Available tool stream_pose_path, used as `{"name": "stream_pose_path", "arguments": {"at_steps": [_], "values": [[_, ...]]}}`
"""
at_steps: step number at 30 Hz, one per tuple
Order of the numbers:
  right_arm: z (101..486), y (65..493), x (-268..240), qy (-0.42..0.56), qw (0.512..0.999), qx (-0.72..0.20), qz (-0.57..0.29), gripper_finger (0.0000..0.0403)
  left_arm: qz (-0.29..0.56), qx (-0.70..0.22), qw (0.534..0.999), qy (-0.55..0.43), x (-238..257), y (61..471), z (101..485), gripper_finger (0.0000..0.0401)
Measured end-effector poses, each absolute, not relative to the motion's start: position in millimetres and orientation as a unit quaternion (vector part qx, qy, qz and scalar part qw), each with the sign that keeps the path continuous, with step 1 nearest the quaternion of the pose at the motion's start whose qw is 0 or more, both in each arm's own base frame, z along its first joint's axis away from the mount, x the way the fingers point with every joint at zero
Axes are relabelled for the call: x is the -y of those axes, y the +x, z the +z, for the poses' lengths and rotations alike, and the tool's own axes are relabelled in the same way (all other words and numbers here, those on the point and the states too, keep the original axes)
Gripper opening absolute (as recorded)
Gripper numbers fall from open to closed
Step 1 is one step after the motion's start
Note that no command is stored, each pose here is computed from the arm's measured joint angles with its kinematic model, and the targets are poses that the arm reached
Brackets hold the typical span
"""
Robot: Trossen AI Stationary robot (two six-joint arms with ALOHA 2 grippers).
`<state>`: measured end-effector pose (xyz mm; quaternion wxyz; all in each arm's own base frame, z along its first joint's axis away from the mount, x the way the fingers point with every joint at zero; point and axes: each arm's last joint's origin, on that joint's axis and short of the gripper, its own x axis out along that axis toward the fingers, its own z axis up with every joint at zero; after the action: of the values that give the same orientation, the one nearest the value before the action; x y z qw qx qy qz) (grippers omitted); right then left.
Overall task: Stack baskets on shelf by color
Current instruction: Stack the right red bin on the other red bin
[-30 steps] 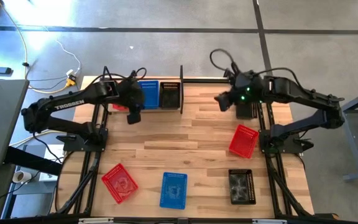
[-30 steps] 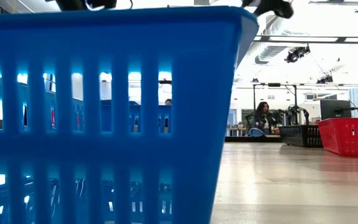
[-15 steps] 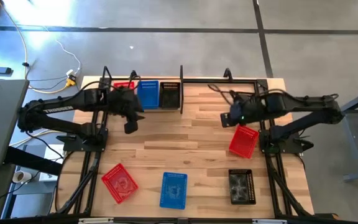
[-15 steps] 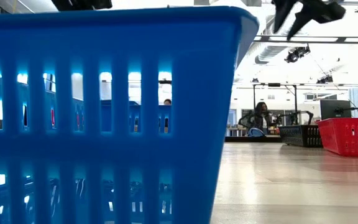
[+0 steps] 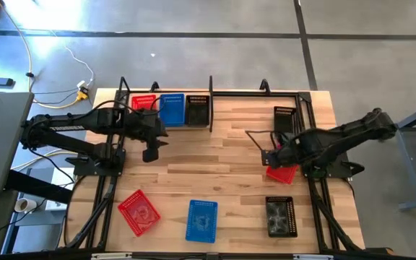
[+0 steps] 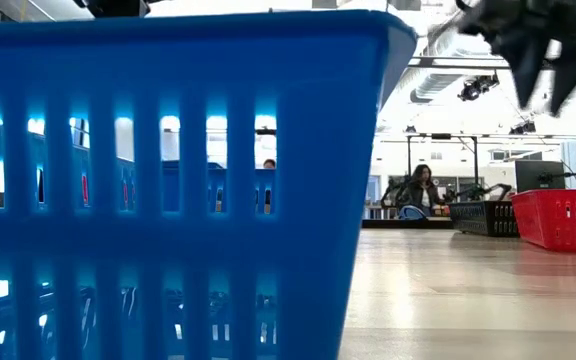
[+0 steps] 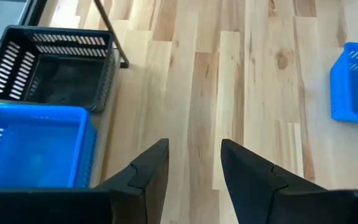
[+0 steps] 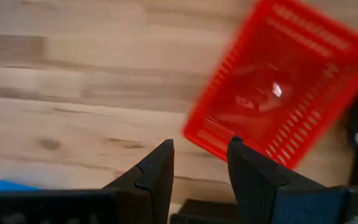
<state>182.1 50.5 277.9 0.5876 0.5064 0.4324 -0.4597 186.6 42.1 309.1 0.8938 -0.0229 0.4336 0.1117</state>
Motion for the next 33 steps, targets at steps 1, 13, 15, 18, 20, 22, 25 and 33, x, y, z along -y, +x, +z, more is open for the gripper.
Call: {"name": "stream_pose_path", "arguments": {"at_steps": [1,13,15,18,20,22,25,33], "values": [[272.0,179.7,-53.1,0.511,0.573,-0.437,-0.469,0.0134,0.110,-0.434,0.894,-0.022,-41.3,186.8,309.1,0.0138],[229.6,153.3,-77.4,0.525,0.484,-0.437,-0.547,0.0134,0.088,-0.434,0.897,-0.011,-32.1,188.6,309.1,0.0136],[226.6,150.1,-79.4,0.526,0.479,-0.429,-0.558,0.0134,0.085,-0.434,0.897,-0.010,-31.0,188.8,309.1,0.0136],[221.2,146.5,-81.1,0.523,0.469,-0.434,-0.565,0.0134,0.083,-0.434,0.897,-0.009,-30.0,189.1,309.1,0.0136],[217.7,144.8,-81.4,0.520,0.464,-0.438,-0.567,0.0134,0.082,-0.433,0.897,-0.009,-29.7,189.2,309.2,0.0136],[215.2,143.6,-80.8,0.517,0.463,-0.439,-0.571,0.0134,0.082,-0.433,0.897,-0.009,-29.7,189.2,309.2,0.0136],[211.2,141.7,-79.7,0.511,0.462,-0.440,-0.576,0.0134,0.082,-0.433,0.897,-0.009,-29.7,189.2,309.2,0.0136],[194.9,136.3,-76.9,0.506,0.447,-0.447,-0.587,0.0134,0.082,-0.433,0.898,-0.008,-29.7,189.2,309.2,0.0136]]}}
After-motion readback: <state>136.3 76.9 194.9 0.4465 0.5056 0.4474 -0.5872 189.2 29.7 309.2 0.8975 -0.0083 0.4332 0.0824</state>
